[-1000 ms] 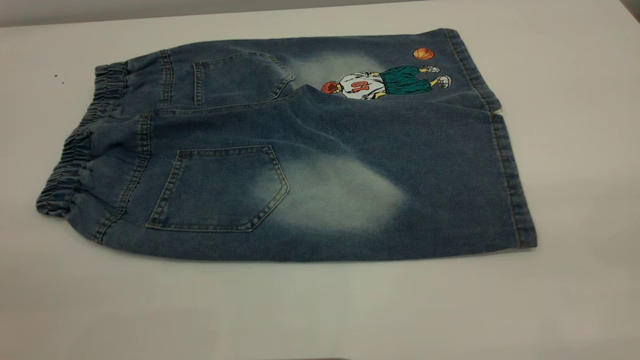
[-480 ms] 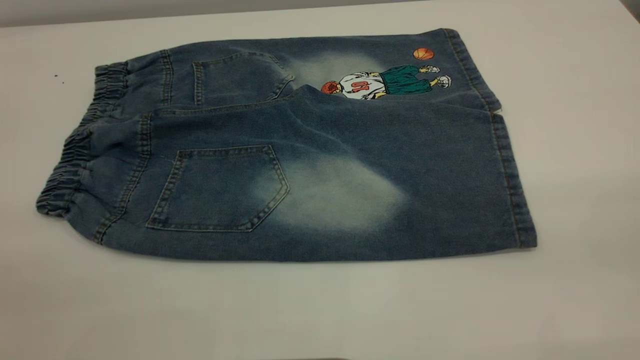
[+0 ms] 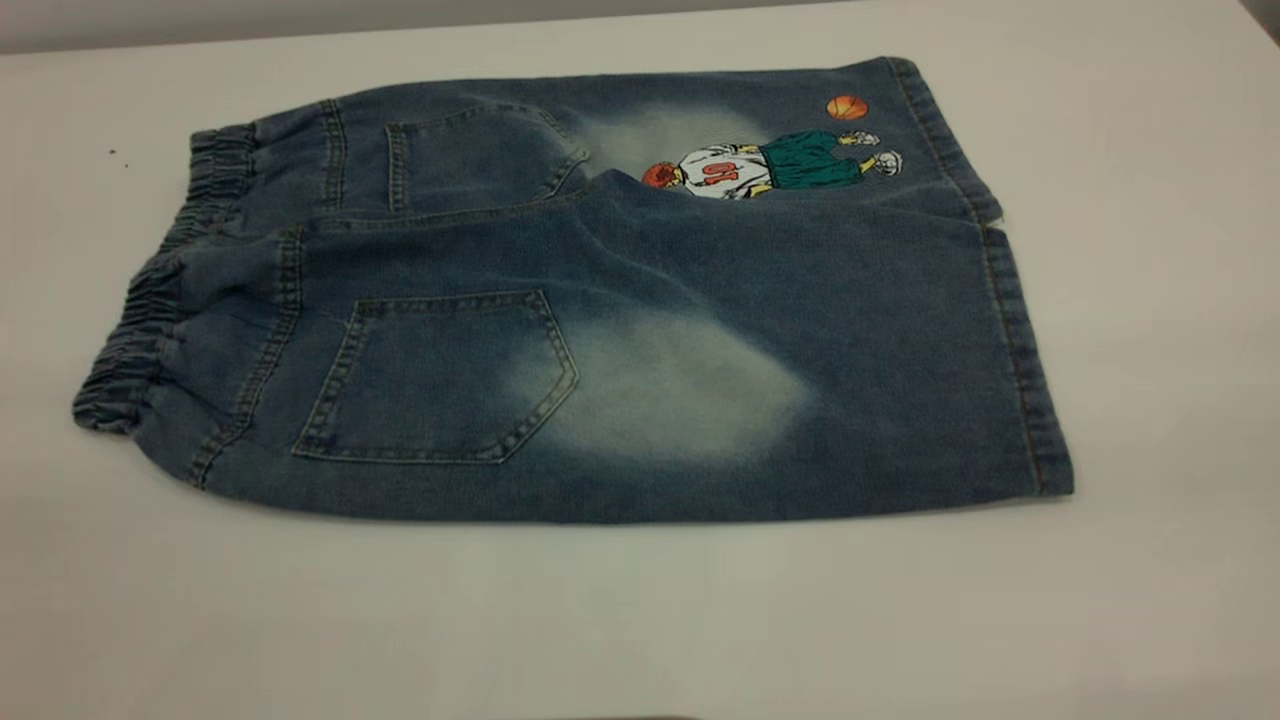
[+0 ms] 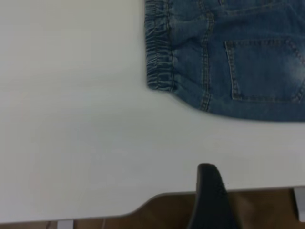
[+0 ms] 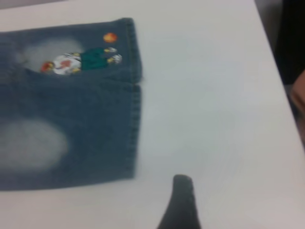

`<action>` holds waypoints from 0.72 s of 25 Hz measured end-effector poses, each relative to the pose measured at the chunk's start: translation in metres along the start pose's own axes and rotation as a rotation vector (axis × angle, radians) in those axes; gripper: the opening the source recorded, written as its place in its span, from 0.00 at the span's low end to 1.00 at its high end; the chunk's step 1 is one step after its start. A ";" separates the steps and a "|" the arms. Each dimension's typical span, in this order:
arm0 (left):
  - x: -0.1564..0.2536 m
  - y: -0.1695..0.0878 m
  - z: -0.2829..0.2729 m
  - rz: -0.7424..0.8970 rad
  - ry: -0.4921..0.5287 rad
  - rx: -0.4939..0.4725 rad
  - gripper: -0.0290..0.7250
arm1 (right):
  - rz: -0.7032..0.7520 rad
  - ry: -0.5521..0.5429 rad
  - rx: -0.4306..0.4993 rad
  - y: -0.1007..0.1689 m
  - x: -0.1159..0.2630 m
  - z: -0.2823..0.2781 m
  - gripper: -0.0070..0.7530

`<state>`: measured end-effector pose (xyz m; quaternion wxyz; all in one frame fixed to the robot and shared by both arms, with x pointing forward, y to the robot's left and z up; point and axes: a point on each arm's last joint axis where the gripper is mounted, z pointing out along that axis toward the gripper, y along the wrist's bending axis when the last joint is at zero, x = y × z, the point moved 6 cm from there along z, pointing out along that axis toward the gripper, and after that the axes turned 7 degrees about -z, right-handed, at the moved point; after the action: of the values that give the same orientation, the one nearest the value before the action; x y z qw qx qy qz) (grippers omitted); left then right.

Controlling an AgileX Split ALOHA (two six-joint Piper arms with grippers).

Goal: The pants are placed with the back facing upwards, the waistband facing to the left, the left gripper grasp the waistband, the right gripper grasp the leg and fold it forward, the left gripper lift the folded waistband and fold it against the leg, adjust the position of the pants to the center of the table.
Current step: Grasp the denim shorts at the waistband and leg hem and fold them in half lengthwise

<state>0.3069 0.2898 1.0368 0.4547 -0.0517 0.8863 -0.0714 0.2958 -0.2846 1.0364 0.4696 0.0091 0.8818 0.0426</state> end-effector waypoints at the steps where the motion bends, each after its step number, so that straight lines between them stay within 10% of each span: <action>1: -0.010 -0.002 0.006 -0.007 0.018 0.003 0.59 | 0.003 0.014 -0.005 0.001 -0.008 0.001 0.72; 18: -0.042 -0.002 0.194 -0.208 0.438 -0.045 0.72 | -0.030 0.211 -0.087 0.006 -0.048 0.067 0.80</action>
<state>0.4892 0.2791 0.9593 0.2406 -0.1360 0.9550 -0.1074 0.3781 -0.2766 1.0399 0.3747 -0.0292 0.9237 0.0746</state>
